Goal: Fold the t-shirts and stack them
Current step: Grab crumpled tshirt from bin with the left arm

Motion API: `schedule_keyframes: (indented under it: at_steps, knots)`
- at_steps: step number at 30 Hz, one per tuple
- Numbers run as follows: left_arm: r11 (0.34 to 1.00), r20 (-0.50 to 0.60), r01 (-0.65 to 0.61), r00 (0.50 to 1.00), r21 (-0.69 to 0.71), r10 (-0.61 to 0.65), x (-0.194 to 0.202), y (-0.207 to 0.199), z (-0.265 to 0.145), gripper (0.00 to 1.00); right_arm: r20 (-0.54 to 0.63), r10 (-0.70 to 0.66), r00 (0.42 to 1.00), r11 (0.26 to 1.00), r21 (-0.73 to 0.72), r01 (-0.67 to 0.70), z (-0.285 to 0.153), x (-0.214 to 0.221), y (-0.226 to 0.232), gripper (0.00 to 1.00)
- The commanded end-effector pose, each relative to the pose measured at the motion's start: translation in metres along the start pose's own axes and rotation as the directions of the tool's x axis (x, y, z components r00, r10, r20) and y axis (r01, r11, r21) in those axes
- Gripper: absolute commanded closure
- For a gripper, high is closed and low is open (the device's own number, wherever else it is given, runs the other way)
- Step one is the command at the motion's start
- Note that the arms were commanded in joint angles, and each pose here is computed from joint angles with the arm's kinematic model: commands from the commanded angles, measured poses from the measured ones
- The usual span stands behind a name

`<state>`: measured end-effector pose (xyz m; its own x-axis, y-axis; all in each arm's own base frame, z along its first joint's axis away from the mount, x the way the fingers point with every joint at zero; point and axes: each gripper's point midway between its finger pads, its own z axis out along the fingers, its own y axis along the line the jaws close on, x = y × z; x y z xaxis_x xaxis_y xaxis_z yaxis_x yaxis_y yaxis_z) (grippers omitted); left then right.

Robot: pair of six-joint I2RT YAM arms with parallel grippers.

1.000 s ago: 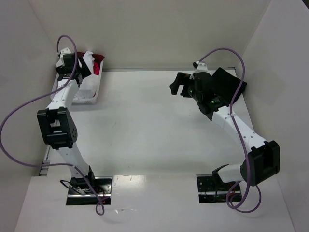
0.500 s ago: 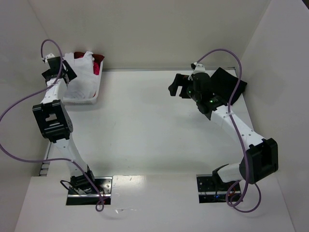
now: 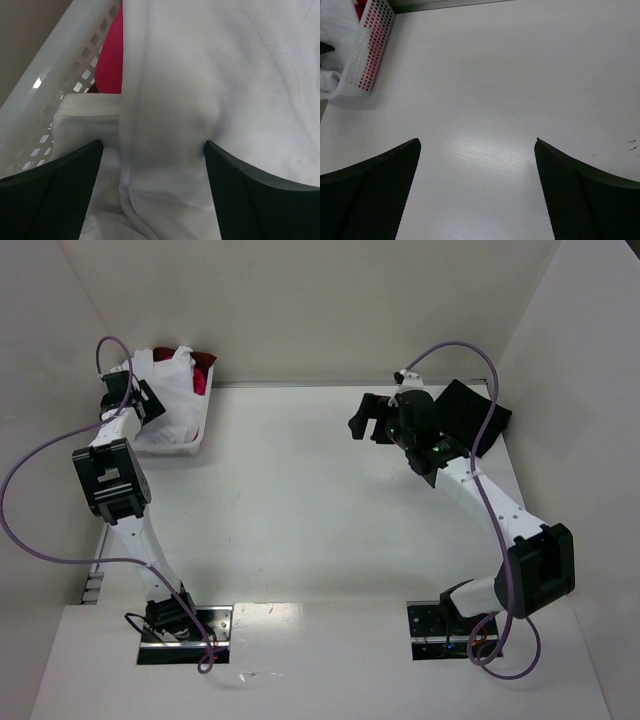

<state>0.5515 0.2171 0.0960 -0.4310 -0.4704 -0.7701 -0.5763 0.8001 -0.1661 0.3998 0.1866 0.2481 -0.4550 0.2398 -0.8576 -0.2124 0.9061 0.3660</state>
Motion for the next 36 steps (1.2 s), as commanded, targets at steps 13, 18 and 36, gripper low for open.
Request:
schedule_keyframes:
  at_steps: [13,18,36]
  knots:
    - [0.997,0.088,0.001,0.996,0.077,-0.008,-0.033,-0.004,0.003,0.81,0.000,-0.025,1.000,1.000,-0.001,0.025,0.009,0.003,0.001,0.00]
    - [0.997,0.080,0.001,0.997,0.074,-0.007,-0.029,-0.003,0.004,1.00,0.014,-0.024,1.000,1.000,0.005,0.024,0.004,0.000,0.000,0.00]
    - [0.645,0.409,-0.376,0.906,0.665,0.107,-0.118,-0.249,-0.366,1.00,0.297,0.057,0.953,0.996,-0.089,-0.032,-0.079,-0.111,0.037,0.00]
